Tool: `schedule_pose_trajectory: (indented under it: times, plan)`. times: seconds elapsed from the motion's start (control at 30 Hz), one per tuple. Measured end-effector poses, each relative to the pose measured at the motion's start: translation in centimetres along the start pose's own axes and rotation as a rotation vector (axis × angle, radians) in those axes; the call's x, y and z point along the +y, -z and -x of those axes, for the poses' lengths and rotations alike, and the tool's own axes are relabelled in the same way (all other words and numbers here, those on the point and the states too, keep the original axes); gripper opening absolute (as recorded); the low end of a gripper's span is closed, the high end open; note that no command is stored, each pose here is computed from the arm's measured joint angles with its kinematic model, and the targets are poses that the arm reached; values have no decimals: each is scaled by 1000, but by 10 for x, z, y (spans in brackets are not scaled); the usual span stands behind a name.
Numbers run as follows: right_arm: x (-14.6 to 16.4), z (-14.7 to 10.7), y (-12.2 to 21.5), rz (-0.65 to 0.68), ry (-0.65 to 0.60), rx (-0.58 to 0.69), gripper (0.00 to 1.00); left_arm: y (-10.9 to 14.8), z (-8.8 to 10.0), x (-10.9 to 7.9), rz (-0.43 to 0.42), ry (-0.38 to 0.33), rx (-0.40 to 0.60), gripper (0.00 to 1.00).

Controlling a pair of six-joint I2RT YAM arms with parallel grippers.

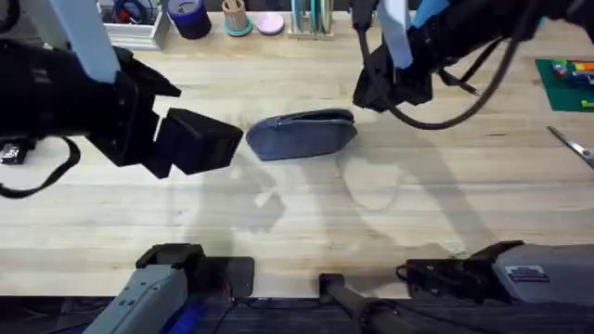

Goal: Unzip the bag, pick up the pens from the table one at a time and place them inside, then zip the bag closed.

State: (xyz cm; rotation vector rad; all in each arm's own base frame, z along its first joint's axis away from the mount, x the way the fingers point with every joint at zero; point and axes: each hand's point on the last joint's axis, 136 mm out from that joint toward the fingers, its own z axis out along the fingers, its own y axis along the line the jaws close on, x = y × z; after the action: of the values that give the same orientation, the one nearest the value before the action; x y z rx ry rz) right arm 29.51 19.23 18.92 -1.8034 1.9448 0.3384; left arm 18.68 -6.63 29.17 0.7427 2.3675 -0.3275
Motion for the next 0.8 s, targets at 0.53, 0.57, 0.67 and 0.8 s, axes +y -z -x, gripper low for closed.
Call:
schedule_pose_trajectory:
  times: [0.53, 0.57, 0.67, 0.8]
  plan:
    - [-6, -17, -44, 91, -13, 52, 28, 0, 0, 0, 0, 0, 0, 995]
    - [-6, -18, -46, 96, -14, 55, 28, 0, 0, 0, 0, 0, 0, 995]
    - [-7, -22, -54, 112, -19, 64, 28, 0, 0, 0, 0, 0, 0, 995]
    - [-7, -24, -60, 124, -24, 70, 28, 0, 0, 0, 0, 0, 0, 995]
